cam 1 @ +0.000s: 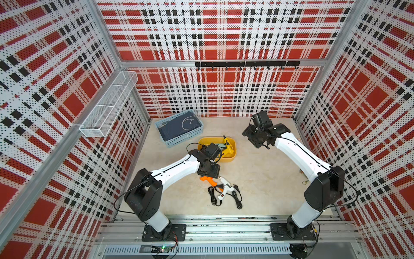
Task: Put the hot melt glue gun into the storage box
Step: Pick up the hot melt adhesive gun from the center of the board.
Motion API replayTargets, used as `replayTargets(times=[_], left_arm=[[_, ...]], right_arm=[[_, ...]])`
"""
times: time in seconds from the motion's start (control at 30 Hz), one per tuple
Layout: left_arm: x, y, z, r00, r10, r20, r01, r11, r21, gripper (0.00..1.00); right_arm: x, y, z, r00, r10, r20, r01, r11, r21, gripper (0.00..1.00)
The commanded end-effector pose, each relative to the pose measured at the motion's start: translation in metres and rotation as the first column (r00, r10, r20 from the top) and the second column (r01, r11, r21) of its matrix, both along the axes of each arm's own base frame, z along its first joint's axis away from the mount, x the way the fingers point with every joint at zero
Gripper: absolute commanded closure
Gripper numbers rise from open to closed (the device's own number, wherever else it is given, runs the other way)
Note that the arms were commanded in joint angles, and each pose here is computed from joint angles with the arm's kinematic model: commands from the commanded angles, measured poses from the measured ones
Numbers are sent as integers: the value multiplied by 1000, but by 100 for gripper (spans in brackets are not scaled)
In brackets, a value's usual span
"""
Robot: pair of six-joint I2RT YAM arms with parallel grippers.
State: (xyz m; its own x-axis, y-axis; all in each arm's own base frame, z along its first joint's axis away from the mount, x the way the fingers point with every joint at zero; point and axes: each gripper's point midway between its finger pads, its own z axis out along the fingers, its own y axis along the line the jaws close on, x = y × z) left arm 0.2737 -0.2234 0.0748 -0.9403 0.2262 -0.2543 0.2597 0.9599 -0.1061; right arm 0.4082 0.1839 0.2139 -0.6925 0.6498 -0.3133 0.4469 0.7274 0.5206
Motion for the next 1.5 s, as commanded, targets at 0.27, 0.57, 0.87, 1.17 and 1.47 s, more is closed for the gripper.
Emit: replayTargets(times=[0.27,0.57,0.87,1.17,1.47], left_arm=[[53,0,-28,997,-7,80,-8,983,184,32],[49,15,-50,999,-43,32,33,967,251,44],[41,19,-67,998,-60,-13,62,963,261,69],[37,22,-4,996,-78,44,64,965,253,81],[62,35,130,956,22,292,-83,976,200,82]], right_arm=[[-6,-11,0,998,60,14,-60,997,-45,29],[-8,-25,-2,999,42,11,-42,998,-47,29],[-10,-28,-7,999,35,4,-35,998,-43,29],[-14,-31,-7,1000,27,8,-27,999,-40,29],[-11,-31,-12,999,46,-2,-46,998,-50,29]])
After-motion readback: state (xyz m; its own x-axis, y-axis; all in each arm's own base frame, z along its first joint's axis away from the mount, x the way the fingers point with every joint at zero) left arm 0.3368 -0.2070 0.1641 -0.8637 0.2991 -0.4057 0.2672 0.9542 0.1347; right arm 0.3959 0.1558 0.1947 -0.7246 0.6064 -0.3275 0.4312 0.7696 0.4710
